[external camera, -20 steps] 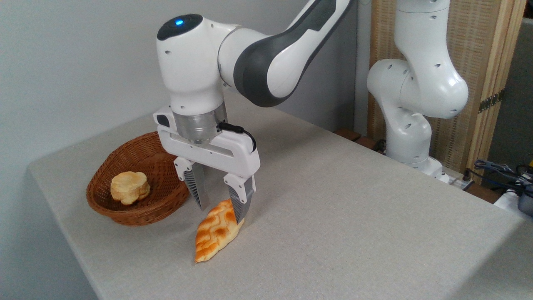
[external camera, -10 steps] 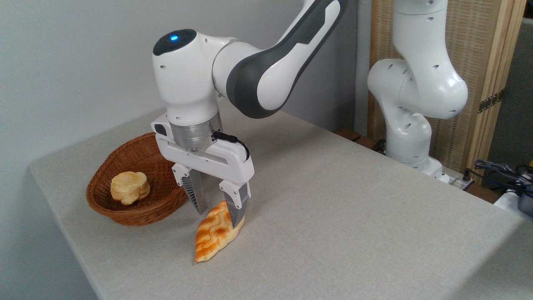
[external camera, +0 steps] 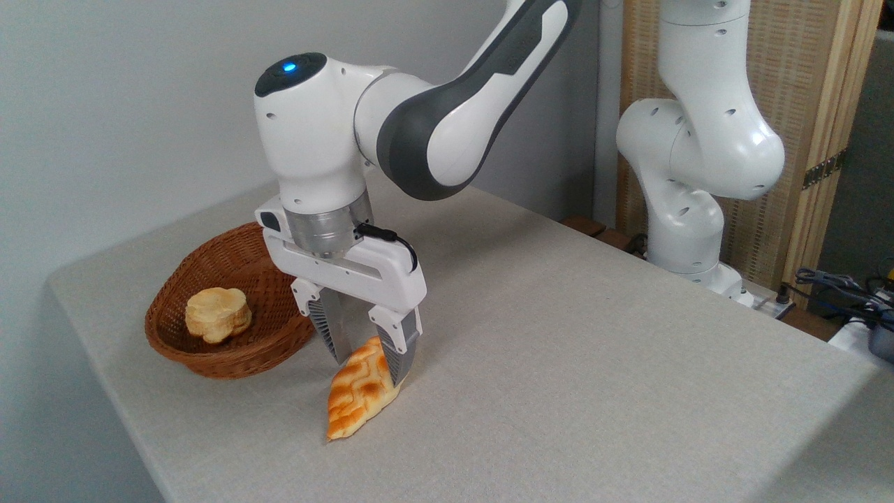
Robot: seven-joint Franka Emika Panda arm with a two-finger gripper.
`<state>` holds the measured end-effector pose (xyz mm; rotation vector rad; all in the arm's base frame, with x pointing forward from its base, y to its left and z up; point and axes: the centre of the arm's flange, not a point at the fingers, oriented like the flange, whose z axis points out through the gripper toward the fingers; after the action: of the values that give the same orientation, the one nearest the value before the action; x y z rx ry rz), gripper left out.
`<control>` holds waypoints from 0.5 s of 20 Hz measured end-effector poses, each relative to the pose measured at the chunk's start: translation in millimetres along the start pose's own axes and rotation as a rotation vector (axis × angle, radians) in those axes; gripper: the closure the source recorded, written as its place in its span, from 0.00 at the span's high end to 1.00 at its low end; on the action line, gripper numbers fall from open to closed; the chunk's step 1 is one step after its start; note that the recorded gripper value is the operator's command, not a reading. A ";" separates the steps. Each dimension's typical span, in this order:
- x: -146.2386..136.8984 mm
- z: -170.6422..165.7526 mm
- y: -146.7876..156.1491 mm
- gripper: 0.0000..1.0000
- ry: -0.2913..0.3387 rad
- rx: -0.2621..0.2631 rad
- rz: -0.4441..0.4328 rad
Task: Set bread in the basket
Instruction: 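Close the gripper on the end of the braided roll, then lift the braided roll and carry it over the wicker basket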
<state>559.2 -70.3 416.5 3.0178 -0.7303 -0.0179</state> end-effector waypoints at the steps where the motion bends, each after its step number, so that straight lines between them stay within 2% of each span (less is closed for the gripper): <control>1: 0.1 0.9 -0.1 0.50 -0.002 0.000 0.000; 10: 0.5 1.6 0.1 0.49 -0.003 -0.001 0.001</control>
<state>559.5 -70.7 414.9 3.0172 -0.7317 -0.0222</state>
